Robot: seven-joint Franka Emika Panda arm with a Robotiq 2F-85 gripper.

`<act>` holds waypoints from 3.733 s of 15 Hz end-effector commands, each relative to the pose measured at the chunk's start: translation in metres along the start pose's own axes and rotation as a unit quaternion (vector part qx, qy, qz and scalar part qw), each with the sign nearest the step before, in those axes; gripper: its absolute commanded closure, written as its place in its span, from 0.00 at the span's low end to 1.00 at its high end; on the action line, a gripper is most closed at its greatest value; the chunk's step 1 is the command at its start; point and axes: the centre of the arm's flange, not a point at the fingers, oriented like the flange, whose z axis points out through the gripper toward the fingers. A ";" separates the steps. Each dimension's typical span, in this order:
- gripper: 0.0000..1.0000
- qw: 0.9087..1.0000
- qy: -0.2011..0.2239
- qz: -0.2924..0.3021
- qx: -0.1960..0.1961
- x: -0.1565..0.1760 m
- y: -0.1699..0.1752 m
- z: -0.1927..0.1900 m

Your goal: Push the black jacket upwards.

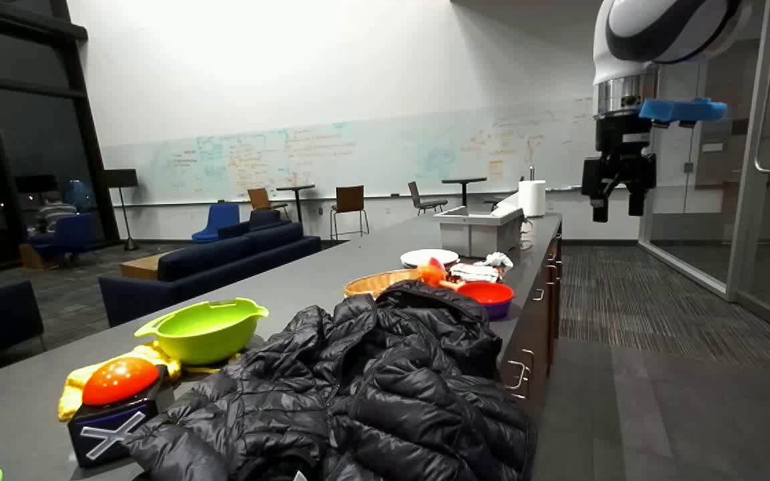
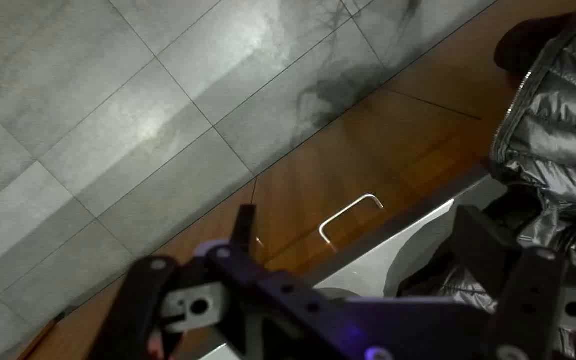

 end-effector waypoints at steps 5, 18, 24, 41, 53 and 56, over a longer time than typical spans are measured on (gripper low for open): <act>0.00 1.000 0.000 0.000 0.000 0.000 0.000 0.000; 0.00 1.000 0.017 -0.014 -0.019 0.006 0.003 0.002; 0.00 0.995 0.081 -0.052 -0.036 -0.017 -0.001 0.027; 0.00 0.978 -0.005 -0.012 0.206 -0.062 -0.015 0.138; 0.00 0.966 -0.024 -0.005 0.256 -0.041 -0.021 0.154; 0.00 0.955 -0.032 -0.010 0.294 -0.047 -0.030 0.170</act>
